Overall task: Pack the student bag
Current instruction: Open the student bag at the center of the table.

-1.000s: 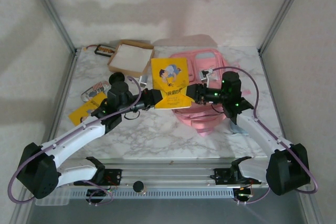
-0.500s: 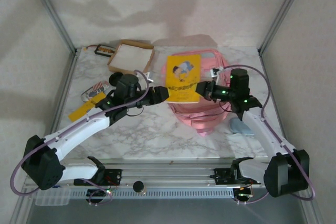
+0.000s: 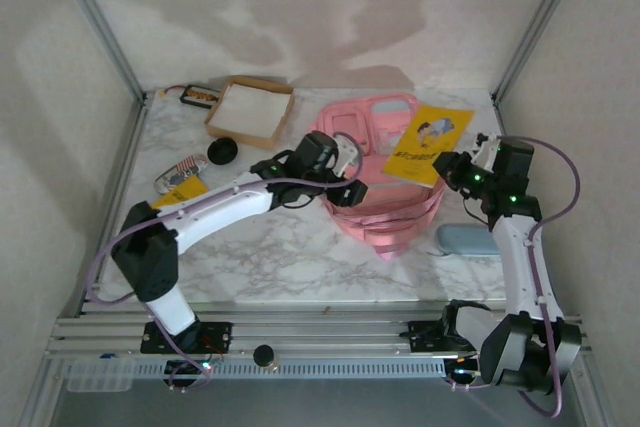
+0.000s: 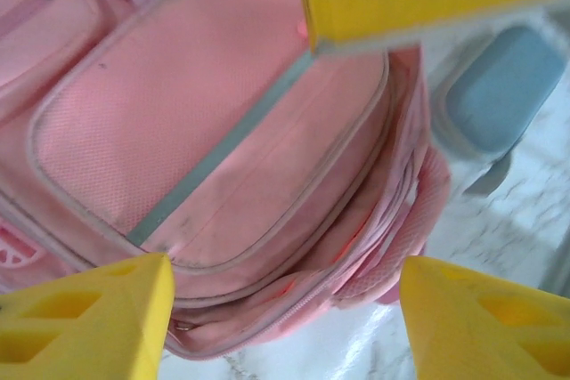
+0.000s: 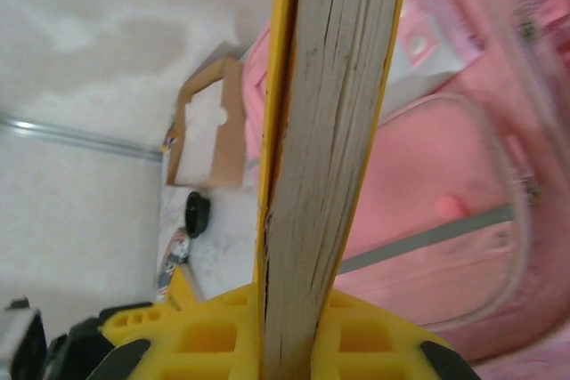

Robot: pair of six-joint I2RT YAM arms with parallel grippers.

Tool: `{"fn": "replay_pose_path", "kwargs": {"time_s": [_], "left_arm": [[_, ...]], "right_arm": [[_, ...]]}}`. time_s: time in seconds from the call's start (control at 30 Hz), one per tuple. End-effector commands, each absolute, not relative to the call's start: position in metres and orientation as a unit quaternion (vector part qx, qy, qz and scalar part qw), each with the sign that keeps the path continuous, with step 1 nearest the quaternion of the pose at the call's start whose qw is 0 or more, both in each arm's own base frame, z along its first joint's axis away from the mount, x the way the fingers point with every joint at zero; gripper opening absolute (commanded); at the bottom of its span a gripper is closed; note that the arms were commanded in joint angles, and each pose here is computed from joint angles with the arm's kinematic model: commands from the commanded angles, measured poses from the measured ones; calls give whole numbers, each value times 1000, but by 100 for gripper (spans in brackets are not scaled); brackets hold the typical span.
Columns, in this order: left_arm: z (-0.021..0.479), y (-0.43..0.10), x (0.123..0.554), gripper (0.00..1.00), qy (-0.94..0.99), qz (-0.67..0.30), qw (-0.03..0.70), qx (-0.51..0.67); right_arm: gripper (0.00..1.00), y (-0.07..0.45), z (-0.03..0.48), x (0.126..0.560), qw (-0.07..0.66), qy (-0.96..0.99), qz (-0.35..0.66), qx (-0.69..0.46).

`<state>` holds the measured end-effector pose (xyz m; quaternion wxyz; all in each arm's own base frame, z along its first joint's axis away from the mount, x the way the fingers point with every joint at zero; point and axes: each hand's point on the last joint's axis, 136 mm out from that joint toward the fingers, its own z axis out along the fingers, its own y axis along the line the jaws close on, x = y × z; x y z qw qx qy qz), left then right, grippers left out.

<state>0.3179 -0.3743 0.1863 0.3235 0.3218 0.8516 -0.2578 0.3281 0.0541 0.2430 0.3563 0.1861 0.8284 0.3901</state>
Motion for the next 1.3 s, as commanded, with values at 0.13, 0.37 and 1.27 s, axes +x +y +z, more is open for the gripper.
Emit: {"fn": "replay_pose_path", "kwargs": {"time_s": [0.13,0.37,1.27], "left_arm": [[149,-394,327,74,822,-165,319,442],[117,-392,342,81,813,-105,324,472],[96,-421,395,20,790,-40,361,494]], "right_arm": [[0,25,276,326,419,813,363,180],[0,23,277,321,408,800,397,188],[0,17,281,315,410,793,408,192]]}}
